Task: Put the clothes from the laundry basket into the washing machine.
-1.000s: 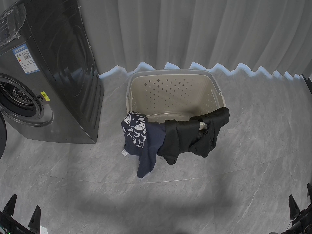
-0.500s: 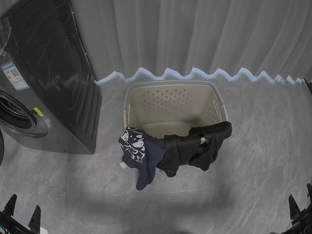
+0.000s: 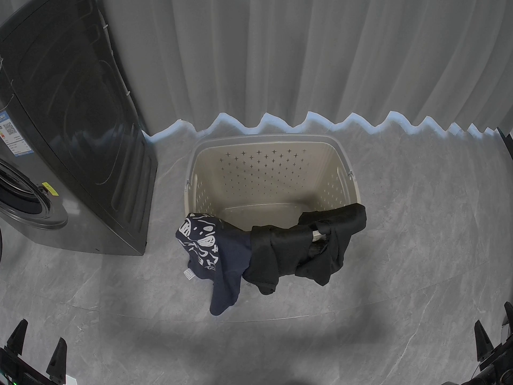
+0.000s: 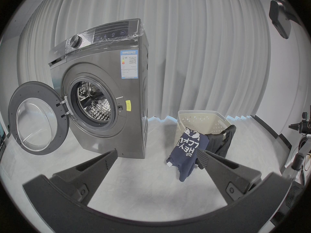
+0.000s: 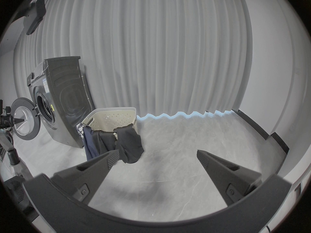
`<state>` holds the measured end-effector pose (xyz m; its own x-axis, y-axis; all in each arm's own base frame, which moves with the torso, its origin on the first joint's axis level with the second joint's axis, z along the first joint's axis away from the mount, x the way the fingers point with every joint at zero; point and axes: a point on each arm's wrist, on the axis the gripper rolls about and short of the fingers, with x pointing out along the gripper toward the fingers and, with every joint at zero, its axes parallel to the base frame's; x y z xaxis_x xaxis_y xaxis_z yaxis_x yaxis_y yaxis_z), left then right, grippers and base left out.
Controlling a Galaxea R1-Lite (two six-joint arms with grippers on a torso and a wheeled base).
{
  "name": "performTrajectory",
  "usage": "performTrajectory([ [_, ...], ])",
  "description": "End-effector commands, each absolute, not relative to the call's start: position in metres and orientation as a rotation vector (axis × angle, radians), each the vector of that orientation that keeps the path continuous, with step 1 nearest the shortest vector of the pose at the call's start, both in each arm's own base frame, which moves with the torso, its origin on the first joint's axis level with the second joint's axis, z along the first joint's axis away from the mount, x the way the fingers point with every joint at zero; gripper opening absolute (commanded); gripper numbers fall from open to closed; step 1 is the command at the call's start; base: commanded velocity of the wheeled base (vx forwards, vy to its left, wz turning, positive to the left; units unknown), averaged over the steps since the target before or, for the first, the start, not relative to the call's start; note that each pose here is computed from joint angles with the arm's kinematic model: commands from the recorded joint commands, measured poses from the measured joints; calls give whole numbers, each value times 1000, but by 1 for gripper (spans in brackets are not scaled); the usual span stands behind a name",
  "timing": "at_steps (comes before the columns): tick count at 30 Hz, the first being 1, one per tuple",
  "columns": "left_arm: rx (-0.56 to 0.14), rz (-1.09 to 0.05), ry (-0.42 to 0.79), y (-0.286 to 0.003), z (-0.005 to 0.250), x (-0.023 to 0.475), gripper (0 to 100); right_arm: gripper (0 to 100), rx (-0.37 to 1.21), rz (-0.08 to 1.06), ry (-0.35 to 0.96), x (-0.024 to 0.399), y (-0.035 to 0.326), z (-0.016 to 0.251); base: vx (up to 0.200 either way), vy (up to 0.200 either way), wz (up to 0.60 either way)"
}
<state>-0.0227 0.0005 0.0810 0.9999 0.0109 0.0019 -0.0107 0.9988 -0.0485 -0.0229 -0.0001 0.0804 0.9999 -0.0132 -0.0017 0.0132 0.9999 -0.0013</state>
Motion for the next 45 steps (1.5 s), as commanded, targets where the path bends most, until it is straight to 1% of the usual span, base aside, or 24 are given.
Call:
performTrajectory([
  [1, -49, 11, -2, 1, 76, -23, 100, 100, -2, -14, 2, -23, 0, 76, 0, 0, 0],
  [5, -49, 11, -2, 1, 76, -23, 100, 100, -2, -14, 2, -23, 0, 76, 0, 0, 0],
  [14, -48, 11, 0, 1, 76, -23, 100, 100, -2, -12, 2, -23, 0, 76, 200, 0, 0],
  [39, -49, 11, 0, 1, 76, -23, 100, 100, 3, -17, -3, -23, 0, 76, 0, 0, 0],
  [41, -49, 11, -2, 1, 76, -23, 100, 100, 6, -4, -146, -31, 0, 106, 0, 0, 0],
  [42, -49, 11, -2, 1, 76, -23, 100, 100, 16, -2, -178, -35, 0, 119, 0, 0, 0],
  [43, -48, 11, 0, 1, 76, -23, 100, 100, 25, 2, -156, -33, 0, 128, 0, 0, 0],
  [45, -48, 11, 0, 1, 76, -23, 100, 100, 37, 6, -66, -23, 0, 132, 0, 0, 0],
])
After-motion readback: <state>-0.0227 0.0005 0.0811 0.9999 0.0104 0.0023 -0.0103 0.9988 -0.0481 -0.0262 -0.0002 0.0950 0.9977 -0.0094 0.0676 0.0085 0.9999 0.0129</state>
